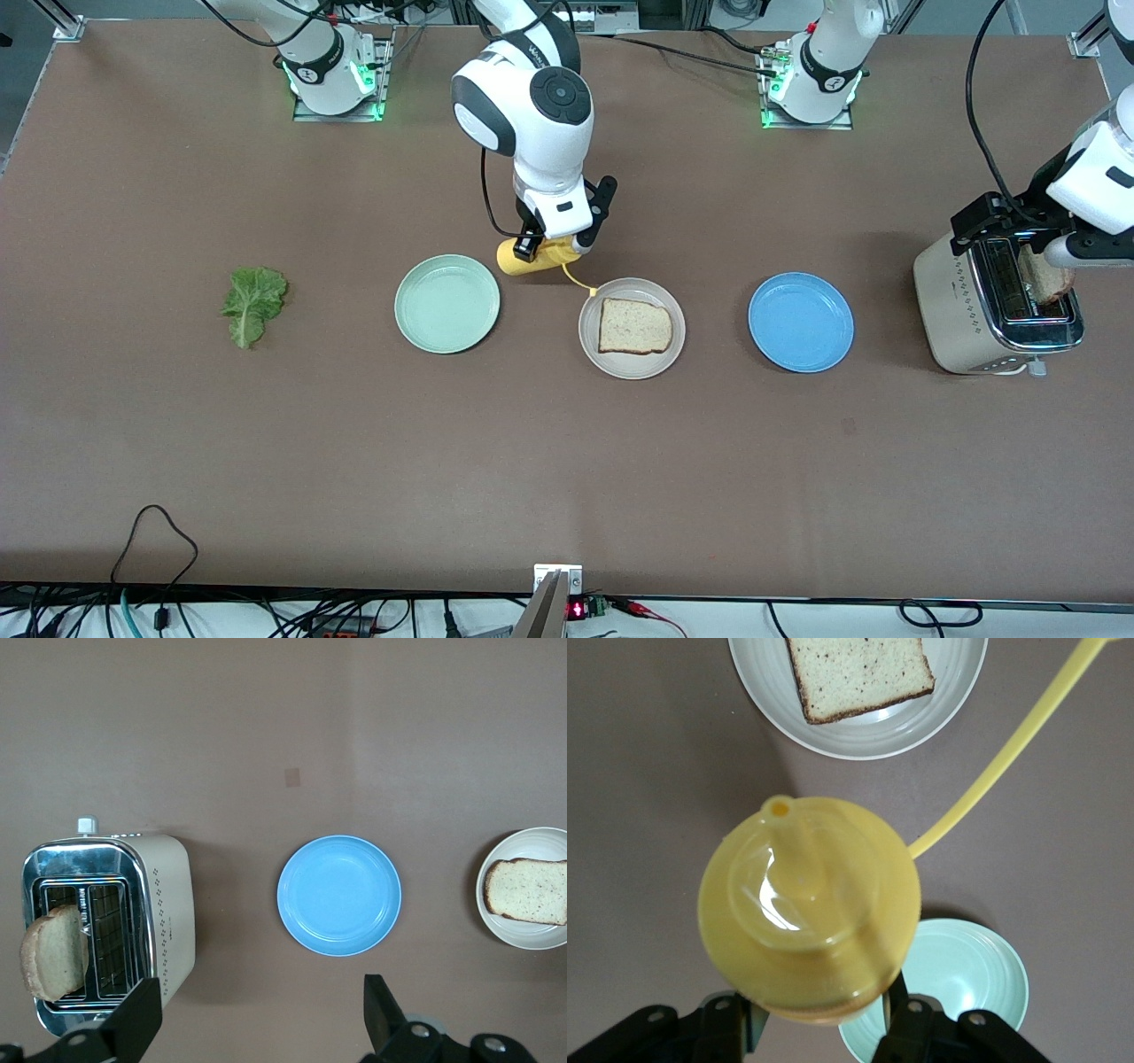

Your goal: Make sandwich in beige plate with both arms

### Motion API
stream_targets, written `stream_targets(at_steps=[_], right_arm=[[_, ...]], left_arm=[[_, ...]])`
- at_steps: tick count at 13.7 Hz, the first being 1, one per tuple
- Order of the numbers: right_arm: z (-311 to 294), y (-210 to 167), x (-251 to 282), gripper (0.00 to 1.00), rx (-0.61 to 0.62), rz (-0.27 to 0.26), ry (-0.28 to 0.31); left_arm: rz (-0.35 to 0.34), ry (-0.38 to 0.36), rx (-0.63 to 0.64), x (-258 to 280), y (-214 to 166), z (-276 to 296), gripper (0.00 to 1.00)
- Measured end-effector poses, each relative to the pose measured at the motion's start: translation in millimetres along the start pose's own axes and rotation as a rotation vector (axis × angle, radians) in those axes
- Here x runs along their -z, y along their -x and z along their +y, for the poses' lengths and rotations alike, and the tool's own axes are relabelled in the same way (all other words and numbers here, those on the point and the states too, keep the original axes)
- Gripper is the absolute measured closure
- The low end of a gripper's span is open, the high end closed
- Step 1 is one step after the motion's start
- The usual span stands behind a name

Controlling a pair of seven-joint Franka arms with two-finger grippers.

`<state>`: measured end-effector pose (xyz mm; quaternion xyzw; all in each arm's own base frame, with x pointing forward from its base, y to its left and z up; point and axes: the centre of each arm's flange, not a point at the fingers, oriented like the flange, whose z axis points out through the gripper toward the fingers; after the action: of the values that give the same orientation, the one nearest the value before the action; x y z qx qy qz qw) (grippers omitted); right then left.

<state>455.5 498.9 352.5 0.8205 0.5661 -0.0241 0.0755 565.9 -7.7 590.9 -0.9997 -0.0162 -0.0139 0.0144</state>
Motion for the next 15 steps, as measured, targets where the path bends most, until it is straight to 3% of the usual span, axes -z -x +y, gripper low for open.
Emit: stream_targets(at_steps=[4,6,10,12,15], right_arm=[[22.9,7.2,2.9,0.46,-0.029,0.004,0.008],[66.3,26.0,6.9,0.46,-0.041,0.027,-0.032],[188.9,126.3,18.8,0.46,0.030,0.133,-0.263],[239.0,190.5,18.0,0.46,0.087,0.219,-0.372],[289.3,272.1,1.5,0.46,0.177,0.371,-0.480]], left_arm=[[-0.025,-0.002,0.006,-2.3,2.5,-3.6,0.00],[-0.025,-0.002,0.011,-2.3,2.5,-6.5,0.00],[-0.029,-0.003,0.030,-3.0,2.6,-17.6,0.00],[-0.030,-0.003,0.030,-2.7,2.8,-17.6,0.00],[-0.029,-0.002,0.024,-2.2,3.1,-14.3,0.00]])
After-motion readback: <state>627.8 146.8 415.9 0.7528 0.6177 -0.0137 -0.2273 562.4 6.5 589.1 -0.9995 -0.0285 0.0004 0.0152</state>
